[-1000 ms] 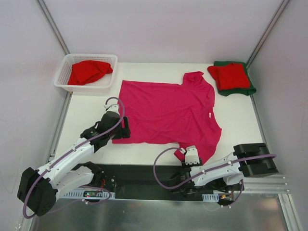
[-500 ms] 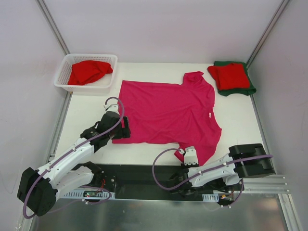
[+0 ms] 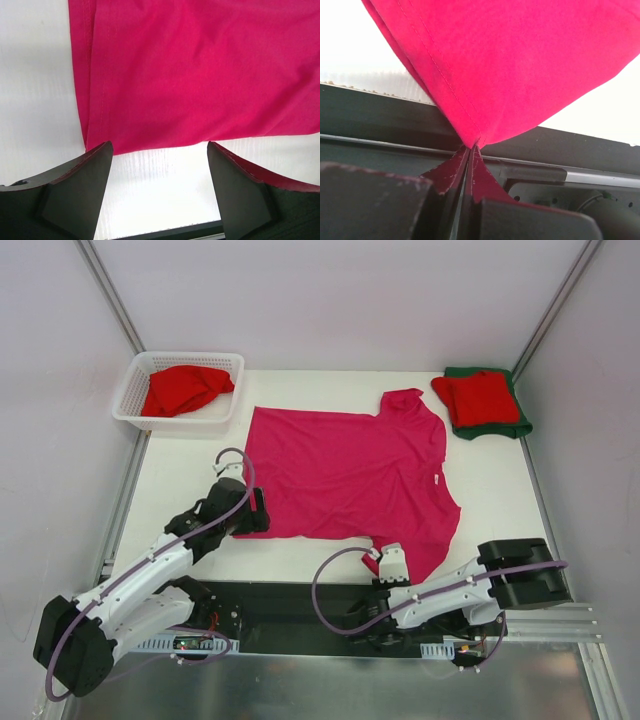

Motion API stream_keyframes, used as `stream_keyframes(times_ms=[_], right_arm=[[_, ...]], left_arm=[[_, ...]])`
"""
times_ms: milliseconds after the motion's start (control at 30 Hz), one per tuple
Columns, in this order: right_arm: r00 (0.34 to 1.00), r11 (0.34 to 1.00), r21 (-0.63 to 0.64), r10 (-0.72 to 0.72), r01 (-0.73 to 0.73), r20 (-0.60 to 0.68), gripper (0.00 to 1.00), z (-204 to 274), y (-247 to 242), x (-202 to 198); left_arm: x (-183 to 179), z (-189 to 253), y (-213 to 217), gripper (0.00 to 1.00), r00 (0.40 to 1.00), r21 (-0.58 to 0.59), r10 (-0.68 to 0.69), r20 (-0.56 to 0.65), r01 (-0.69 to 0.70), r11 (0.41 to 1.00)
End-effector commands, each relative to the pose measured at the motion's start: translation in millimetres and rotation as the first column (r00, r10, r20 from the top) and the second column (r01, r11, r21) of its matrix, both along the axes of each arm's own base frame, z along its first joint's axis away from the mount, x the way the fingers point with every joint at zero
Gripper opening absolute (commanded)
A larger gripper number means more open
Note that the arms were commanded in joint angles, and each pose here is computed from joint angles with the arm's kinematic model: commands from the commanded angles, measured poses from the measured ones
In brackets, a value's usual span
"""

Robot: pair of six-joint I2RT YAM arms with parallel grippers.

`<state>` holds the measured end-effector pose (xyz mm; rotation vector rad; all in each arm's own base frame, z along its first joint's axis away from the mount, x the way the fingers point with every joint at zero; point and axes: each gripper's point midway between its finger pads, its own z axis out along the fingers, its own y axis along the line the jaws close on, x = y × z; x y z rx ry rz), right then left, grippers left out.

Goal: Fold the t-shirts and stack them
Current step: Grap the side of the flattened tshirt closest away from the robot with both arms

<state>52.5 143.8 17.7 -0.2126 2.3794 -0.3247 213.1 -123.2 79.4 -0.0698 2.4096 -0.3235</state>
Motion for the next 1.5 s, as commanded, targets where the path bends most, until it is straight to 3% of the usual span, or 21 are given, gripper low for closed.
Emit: stream_keyframes(times_ms=[0, 267, 700, 1467], right_arm=[[0.999, 1.000, 0.025, 0.003, -0.004, 0.041, 0.01, 16.8, 0.1, 7.0], [0.999, 0.999, 0.034, 0.009, -0.011, 0.045, 0.01, 23.4, -1.6, 10.8], [0.999, 0.998, 0.060, -0.001, -0.002, 0.053, 0.01, 29.8, -5.5, 16.5], [0.999, 0.998, 0.061, 0.002, -0.005, 0.039, 0.01, 29.3, -3.5, 21.1]], left_arm=[[-17.1, -17.0, 2.0, 0.76, 0.998, -0.023, 0.019, -0.052, -0.020, 1.000], [-22.9, -35.0, 24.1, 0.73, 0.987, 0.033, 0.145, -0.072, -0.143, 0.989], [-7.6, -35.6, 50.1, 0.68, 0.962, 0.180, 0.250, -0.109, -0.228, 0.957], [-19.8, -48.7, 31.9, 0.63, 0.955, -0.122, 0.169, -0.243, -0.203, 0.972]])
